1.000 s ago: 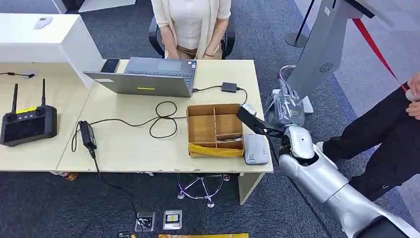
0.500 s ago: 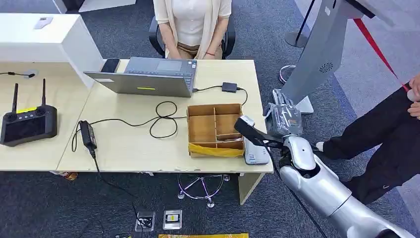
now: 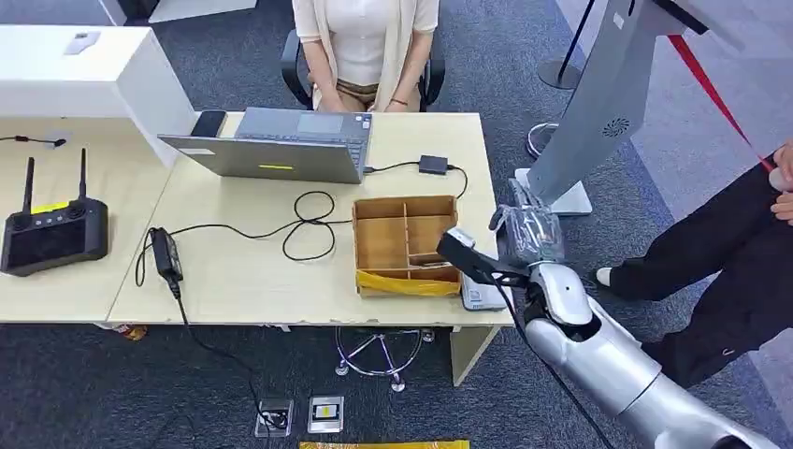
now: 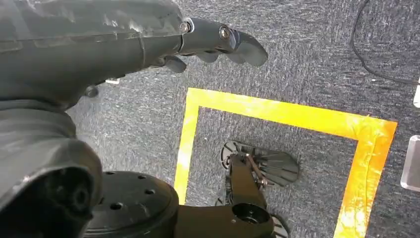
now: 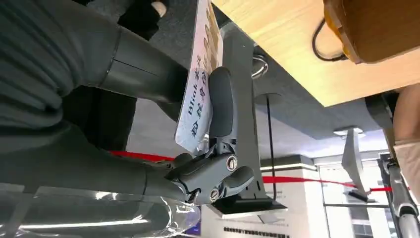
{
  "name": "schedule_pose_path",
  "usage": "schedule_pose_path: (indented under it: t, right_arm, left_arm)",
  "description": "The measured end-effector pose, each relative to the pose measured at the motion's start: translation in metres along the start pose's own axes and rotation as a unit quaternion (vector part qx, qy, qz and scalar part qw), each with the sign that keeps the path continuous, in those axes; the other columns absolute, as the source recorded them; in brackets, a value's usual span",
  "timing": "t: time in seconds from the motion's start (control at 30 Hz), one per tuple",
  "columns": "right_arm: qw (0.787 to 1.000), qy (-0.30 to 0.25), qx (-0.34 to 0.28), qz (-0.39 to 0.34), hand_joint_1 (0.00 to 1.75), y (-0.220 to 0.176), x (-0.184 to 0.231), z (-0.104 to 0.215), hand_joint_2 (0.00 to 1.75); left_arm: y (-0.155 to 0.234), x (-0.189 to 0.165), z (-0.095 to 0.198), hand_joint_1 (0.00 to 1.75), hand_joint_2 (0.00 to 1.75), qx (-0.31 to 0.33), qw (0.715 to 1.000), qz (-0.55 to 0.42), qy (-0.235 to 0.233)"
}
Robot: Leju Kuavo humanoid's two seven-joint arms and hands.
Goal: Pass the card to the sensor for recognition and then transmit it.
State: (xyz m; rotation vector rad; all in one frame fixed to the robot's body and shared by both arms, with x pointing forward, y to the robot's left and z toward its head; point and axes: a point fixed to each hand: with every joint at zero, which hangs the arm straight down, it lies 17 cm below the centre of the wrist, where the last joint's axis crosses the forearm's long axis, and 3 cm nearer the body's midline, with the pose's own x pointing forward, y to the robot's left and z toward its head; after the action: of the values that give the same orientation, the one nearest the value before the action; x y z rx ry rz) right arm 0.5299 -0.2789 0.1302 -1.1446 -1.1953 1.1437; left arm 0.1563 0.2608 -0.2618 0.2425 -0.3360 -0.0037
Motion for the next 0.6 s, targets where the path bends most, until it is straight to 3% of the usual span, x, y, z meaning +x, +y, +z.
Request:
schedule_pose_path:
  t: [0.6]
  right_arm:
    - [0.999, 0.012, 0.039, 0.011, 1.75, 0.043, -0.006, 0.004, 1.75]
  left_arm:
    - [0.002, -0.007, 0.000, 0.00, 0.00, 0.003, 1.000, 0.010, 0.005]
